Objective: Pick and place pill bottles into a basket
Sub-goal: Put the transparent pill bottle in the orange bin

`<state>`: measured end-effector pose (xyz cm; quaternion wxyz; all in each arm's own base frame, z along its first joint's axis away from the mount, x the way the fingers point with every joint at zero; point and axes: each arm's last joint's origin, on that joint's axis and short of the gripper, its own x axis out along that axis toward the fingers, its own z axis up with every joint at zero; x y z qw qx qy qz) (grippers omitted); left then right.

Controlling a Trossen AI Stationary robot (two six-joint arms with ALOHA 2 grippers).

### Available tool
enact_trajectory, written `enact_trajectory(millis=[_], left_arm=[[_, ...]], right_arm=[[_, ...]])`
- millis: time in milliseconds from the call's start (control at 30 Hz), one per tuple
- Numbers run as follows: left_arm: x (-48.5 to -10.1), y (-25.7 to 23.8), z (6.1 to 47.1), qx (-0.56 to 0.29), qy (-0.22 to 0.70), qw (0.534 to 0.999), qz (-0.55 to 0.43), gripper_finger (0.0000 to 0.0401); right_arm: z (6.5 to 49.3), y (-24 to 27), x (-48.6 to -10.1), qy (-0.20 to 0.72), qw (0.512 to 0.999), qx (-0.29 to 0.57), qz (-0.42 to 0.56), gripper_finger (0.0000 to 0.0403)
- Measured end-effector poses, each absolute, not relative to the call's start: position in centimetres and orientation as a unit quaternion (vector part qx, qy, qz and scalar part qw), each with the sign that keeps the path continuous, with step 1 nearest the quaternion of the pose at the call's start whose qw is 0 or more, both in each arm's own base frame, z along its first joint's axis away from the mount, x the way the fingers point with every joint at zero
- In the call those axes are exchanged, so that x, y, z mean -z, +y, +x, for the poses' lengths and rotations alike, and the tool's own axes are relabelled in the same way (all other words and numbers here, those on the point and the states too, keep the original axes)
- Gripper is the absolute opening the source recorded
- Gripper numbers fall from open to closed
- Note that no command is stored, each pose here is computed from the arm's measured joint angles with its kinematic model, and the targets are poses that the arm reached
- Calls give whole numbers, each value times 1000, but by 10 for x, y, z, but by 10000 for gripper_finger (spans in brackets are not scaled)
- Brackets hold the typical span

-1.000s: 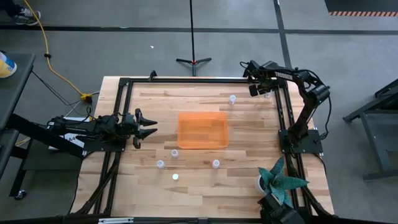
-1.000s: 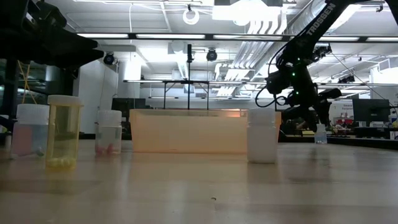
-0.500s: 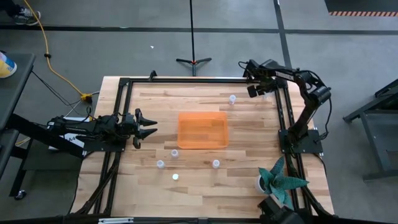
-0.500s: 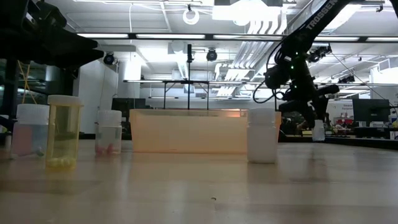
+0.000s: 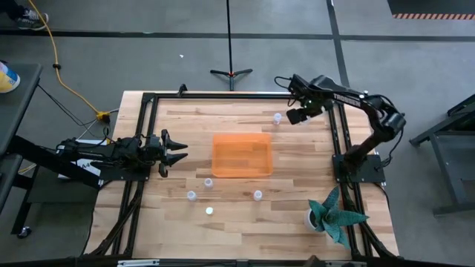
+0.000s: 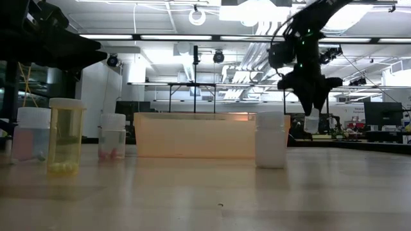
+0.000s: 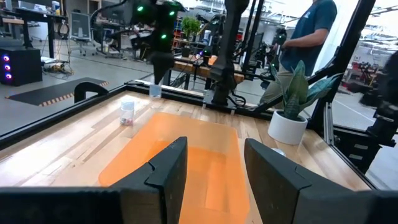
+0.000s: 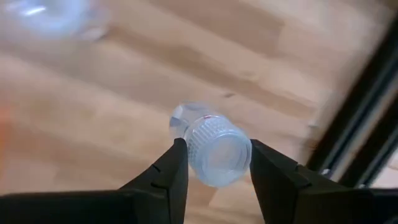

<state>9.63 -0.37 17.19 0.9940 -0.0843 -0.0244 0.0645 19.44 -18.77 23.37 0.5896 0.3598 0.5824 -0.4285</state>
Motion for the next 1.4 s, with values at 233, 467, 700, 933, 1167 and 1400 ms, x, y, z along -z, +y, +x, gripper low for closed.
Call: enact_trajectory(millis=[233,467,700,933,1167,1400], left_arm=[[-172,-4,96,-64,-24,994,-84,195],[-172,-4,96,-65,-24,994,-84,195],[-172,-4,96,-65,-25,994,-84,195],[-172,-4,96,-66,-24,994,-84,195],[-172,-3,96,-69,-25,994,-84,195],[-172,-3,96,-71,-25,994,-84,195]], right_arm=[[211,-144,-263,545,664,376,347,138],[248,-103,-272,499,749,292,324,137],[273,-66,-276,467,802,224,299,137],[298,-39,-277,422,854,165,256,136],[327,-36,-282,444,860,158,195,136],[365,-48,-298,498,842,168,120,136]])
